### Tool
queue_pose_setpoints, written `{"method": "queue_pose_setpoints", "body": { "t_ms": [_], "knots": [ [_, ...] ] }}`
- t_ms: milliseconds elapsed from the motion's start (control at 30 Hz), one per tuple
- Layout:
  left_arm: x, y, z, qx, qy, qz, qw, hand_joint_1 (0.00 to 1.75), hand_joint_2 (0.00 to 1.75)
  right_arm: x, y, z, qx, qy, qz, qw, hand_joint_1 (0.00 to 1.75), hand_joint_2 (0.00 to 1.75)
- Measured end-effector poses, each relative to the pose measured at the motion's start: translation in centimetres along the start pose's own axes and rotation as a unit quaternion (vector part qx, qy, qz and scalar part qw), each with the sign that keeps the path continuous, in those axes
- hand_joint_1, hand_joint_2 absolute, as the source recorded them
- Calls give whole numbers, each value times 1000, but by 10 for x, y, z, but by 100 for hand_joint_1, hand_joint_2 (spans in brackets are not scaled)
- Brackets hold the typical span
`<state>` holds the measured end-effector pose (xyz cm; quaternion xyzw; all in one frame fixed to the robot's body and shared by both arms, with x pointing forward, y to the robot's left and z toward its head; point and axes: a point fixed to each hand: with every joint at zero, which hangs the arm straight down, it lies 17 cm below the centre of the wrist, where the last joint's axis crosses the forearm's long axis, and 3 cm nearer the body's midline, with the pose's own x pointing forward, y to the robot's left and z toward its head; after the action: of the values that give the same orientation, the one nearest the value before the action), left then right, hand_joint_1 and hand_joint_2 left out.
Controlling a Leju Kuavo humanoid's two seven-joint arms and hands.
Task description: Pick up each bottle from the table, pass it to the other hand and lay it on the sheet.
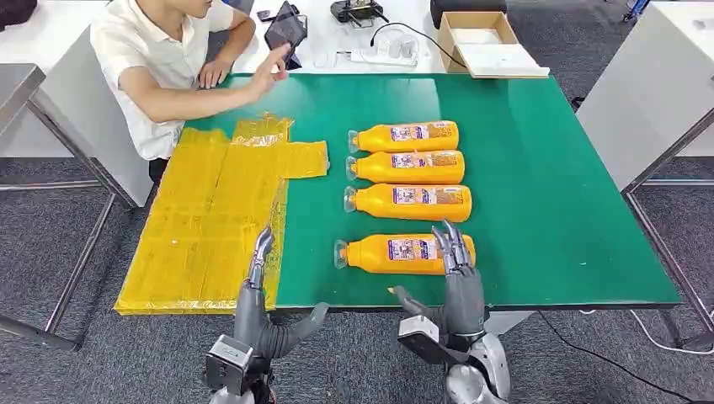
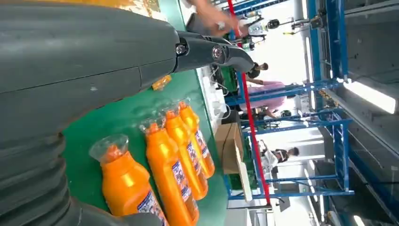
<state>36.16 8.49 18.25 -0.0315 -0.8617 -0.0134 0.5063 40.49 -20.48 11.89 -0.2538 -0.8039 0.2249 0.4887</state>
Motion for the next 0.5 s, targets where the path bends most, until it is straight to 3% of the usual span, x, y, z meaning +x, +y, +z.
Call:
{"method": "queue_pose_setpoints", "body": {
  "t_ms": [500],
  "knots": [
    [-2,-6,1,-11,2,4,1000,0,175,-19,2,-12,19,1,32,999,0,175]
  ]
}}
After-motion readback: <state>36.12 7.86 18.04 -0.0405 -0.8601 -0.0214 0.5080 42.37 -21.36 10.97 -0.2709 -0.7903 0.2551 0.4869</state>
